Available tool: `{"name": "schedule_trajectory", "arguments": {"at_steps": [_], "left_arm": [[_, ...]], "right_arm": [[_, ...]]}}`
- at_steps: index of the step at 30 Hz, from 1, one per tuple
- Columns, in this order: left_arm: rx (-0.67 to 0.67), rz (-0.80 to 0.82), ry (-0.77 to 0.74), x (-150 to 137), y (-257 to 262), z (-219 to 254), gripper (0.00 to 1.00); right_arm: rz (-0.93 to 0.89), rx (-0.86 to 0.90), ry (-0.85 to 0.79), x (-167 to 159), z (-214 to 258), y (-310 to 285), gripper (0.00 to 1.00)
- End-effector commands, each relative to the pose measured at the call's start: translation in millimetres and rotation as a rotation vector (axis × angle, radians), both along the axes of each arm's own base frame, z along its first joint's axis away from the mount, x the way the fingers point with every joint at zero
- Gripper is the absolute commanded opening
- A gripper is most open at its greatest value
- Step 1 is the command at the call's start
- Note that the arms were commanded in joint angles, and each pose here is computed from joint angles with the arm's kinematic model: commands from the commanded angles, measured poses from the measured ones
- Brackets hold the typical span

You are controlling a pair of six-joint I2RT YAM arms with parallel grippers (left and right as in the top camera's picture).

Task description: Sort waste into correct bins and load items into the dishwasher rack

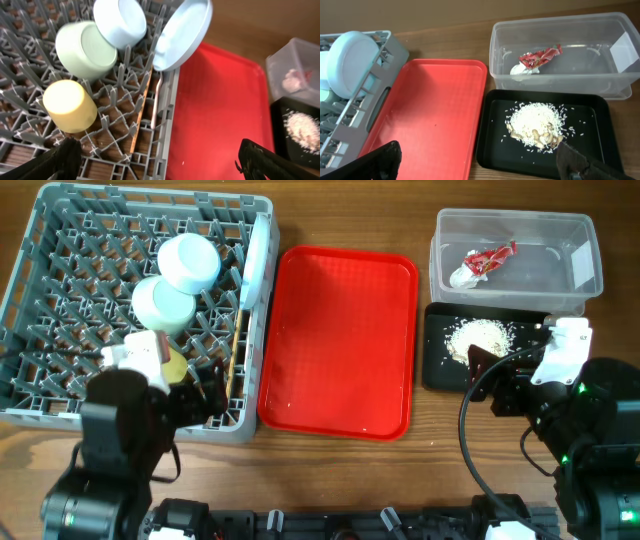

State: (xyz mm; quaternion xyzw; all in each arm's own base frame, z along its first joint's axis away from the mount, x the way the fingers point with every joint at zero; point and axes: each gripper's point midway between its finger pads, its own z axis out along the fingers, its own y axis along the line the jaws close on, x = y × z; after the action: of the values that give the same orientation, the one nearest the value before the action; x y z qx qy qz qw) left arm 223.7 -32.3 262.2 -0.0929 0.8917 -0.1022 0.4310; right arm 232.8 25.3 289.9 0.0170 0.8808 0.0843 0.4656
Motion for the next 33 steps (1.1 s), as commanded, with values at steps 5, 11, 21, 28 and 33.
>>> {"name": "schedule_trajectory", "arguments": {"at_steps": [5, 11, 21, 28, 33], "left_arm": [[-0.008, 0.006, -0.029, -6, 1, 4, 1.0], [-0.008, 0.006, -0.029, -6, 1, 4, 1.0], [-0.008, 0.006, -0.029, -6, 1, 4, 1.0], [-0.008, 0.006, -0.029, -6, 1, 4, 1.0], [-0.008, 0.006, -0.029, -6, 1, 4, 1.0]], "right_arm": [[-0.002, -0.025, 0.046, 6, -13, -3, 1.0], [-0.002, -0.026, 0.085, 12, -22, -3, 1.0], [-0.019, -0.04, 0.002, 7, -13, -6, 1.0], [0.008, -0.097, -0.287, -4, 19, -7, 1.0], [0.023, -0.149, -0.434, -22, 22, -7, 1.0]]}}
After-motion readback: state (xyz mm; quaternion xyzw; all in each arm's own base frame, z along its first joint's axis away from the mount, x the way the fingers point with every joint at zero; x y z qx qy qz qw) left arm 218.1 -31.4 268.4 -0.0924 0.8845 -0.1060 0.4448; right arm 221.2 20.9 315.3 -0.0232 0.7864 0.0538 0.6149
